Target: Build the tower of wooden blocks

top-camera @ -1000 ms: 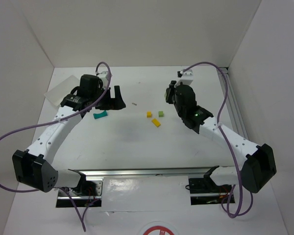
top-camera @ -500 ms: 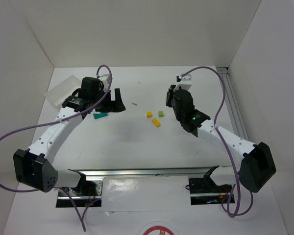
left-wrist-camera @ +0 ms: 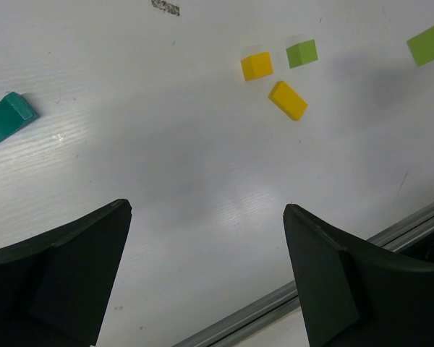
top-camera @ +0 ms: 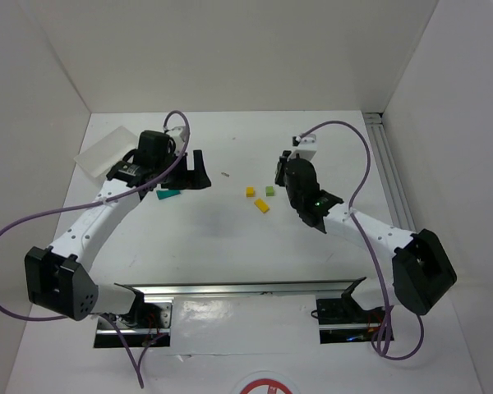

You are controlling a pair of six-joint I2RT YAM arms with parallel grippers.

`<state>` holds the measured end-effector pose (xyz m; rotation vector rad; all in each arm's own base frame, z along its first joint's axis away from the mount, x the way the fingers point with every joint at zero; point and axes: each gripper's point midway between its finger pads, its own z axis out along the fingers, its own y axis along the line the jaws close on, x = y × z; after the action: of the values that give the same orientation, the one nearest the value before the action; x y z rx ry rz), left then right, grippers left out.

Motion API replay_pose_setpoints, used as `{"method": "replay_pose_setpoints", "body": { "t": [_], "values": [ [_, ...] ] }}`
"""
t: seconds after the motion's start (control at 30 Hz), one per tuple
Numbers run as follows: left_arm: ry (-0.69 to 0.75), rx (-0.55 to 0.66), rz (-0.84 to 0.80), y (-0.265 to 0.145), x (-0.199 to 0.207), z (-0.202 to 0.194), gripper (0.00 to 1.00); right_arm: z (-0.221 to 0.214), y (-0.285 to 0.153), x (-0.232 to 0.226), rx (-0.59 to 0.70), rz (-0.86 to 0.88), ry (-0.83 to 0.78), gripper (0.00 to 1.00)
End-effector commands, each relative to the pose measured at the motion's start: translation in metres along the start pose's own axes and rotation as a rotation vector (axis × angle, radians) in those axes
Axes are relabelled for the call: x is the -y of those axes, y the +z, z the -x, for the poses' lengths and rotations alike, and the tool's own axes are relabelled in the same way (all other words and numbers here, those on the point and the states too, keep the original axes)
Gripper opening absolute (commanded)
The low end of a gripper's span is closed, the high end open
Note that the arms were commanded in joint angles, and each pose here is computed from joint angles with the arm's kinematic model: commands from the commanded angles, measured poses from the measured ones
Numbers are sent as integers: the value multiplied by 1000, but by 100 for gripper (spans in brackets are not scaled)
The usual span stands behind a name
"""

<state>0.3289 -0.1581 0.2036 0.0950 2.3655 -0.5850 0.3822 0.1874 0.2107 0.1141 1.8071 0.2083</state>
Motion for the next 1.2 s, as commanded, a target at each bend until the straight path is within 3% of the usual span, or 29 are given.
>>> {"method": "replay_pose_setpoints", "body": {
  "t": [0.0,0.3,0.47,0.67,0.77,1.17],
  "values": [
    [2,6,-20,4,1,2,100,10,-6,-4,112,40,87,1],
    [-3,-12,-14,9,-3,-7,100,-11,-11,9,202,26,153,1],
    [-10,-4,-16,6,-1,-6,100,-23,-4,0,190,11,102,1],
    [-10,-4,-16,6,-2,-9,100,-34,2,-9,204,-155,47,1],
    [-12,-12,-14,8,-4,-13,100,-39,4,-15,226,-158,45,1],
    [7,-3,14,7,-10,-13,100,-61,27,-20,152,-141,24,1]
  ]
}}
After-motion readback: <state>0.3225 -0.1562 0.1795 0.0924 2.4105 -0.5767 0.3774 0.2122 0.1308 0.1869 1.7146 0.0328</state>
